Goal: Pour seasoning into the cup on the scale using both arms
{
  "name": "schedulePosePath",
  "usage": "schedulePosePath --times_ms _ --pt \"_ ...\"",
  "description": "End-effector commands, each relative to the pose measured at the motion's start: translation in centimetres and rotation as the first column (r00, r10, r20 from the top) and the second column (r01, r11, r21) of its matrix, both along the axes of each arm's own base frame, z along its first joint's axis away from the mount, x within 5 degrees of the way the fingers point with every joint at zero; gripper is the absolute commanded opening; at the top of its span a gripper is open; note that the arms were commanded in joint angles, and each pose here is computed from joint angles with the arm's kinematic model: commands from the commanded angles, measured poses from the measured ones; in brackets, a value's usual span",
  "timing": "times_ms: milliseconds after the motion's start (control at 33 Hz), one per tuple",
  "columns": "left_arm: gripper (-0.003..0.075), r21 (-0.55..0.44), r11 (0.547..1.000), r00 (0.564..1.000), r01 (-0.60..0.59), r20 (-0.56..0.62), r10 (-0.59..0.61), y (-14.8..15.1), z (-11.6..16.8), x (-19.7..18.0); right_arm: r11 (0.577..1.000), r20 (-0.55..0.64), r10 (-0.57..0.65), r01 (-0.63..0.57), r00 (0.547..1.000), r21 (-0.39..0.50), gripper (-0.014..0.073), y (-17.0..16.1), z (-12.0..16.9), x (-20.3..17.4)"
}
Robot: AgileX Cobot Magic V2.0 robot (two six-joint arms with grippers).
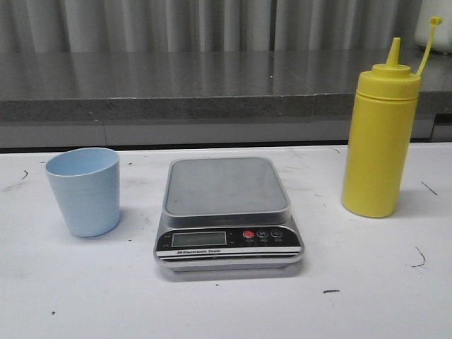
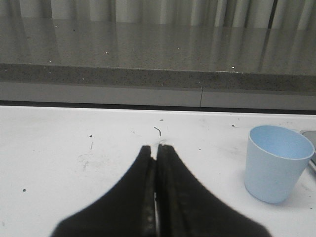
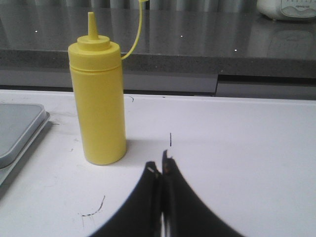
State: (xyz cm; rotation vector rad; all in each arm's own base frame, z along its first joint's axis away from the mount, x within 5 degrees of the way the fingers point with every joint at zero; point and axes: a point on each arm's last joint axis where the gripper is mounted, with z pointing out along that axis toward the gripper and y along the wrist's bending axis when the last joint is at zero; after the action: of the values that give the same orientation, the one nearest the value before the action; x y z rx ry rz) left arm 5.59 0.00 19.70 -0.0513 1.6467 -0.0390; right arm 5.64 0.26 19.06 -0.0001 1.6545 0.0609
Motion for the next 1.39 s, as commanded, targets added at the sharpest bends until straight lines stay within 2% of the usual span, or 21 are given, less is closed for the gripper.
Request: schedulePosePath --times_ms 0,1210,1362 --pt "-0.002 -0.01 1.0 0.996 -0.007 0.085 0.008 0.06 0.14 0.0 1.0 0.096 -0.011 0.011 0.995 0.0 -0.0115 -0.09 0.95 -0.11" --pt "-0.002 -0.01 1.0 0.996 -0.007 0.087 0.008 0.06 0.15 0.0 1.0 0.097 -0.011 0.011 0.995 0.0 -0.0115 -0.09 0.96 -0.11" --pt "-0.002 -0.026 1.0 0.989 -0.009 0.147 0.013 0.09 0.7 -0.03 1.0 0.102 -0.012 0.012 0.995 0.0 -0.0115 -0.09 1.03 -0.11"
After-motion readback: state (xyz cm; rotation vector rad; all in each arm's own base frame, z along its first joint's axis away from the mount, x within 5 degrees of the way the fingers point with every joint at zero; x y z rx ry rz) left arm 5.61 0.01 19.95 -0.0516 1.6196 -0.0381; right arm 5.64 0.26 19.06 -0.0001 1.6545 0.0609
